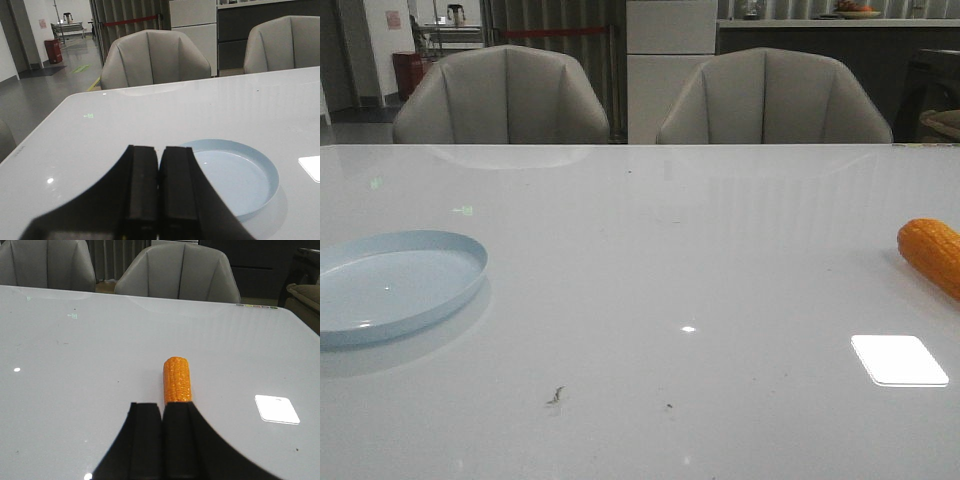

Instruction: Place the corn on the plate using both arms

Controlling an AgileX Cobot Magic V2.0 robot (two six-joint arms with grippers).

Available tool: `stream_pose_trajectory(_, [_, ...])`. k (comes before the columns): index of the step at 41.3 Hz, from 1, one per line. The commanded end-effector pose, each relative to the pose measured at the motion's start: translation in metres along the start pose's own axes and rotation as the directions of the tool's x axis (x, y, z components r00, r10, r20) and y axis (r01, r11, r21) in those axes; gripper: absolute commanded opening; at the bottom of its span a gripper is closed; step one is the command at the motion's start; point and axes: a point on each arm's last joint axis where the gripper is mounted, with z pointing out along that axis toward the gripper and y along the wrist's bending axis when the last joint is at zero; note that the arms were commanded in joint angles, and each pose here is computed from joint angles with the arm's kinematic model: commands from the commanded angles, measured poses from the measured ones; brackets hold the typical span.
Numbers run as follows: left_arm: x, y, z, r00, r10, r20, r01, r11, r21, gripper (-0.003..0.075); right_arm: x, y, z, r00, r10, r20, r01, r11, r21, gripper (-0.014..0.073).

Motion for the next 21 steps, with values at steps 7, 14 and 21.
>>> stream_pose_trajectory(7, [0.0034, -0.0004, -0.0005, 0.997, -0.014, 0.07, 0.015, 1.0, -0.01, 0.0094, -0.016, -0.0011, -0.0039, 0.992, -0.002, 0.129, 0.0, 1.0, 0.014, 0.0057])
stream_pose_trajectory(14, [0.0034, -0.0004, -0.0005, 0.997, -0.014, 0.07, 0.015, 1.0, -0.01, 0.0094, -0.016, -0.0011, -0.0039, 0.992, -0.002, 0.129, 0.0, 1.0, 0.014, 0.0057])
stream_pose_trajectory(21, [0.0034, -0.0004, -0.0005, 0.997, -0.014, 0.07, 0.015, 1.0, -0.01, 0.0094, -0.016, -0.0011, -0.0039, 0.992, -0.002, 0.129, 0.0, 1.0, 0.014, 0.0057])
